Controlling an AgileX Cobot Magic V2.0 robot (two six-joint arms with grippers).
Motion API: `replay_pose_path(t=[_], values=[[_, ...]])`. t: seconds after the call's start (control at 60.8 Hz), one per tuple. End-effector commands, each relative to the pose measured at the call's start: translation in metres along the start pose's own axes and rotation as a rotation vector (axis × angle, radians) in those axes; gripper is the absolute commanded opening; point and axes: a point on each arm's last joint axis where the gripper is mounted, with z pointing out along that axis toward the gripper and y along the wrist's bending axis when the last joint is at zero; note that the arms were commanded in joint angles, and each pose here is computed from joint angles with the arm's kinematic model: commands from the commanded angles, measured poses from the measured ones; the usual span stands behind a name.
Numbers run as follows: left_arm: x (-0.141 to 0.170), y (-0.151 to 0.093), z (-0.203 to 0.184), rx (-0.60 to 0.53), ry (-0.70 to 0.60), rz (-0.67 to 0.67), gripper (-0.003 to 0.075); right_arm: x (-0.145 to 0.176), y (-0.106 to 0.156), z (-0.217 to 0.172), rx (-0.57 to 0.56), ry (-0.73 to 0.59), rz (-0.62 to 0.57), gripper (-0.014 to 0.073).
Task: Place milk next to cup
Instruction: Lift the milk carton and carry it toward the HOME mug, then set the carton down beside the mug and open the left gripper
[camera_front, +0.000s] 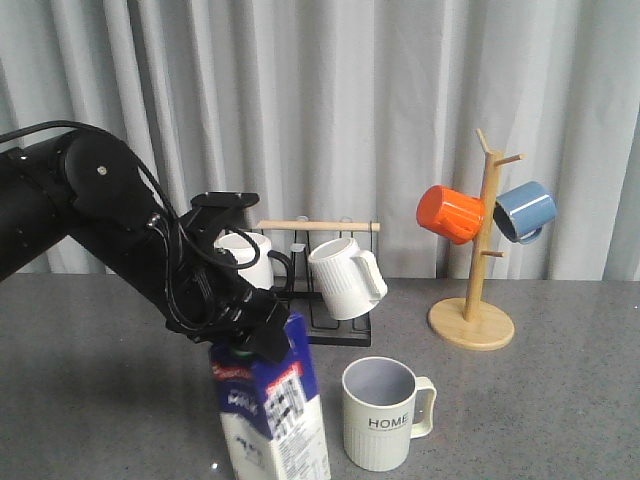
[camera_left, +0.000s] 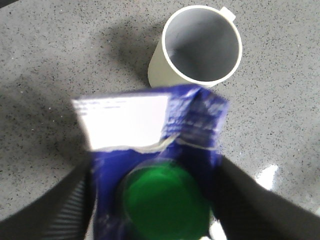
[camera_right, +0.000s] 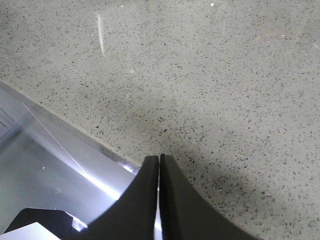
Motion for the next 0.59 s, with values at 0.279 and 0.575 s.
replay_pose_path(t=[0.279,0.575], values=[[-0.002,-0.019,-0.046,0.013,-0.124,0.025,0.0539,-0.012,-0.001,-0.004,0.013,-0.077,0.002,-0.0005],[0.016,-0.047,-0.125,0.001,-0.293,0.053,0.0475,-0.016,-0.003,-0.005,0.034,-0.125,-0.001,-0.0005]])
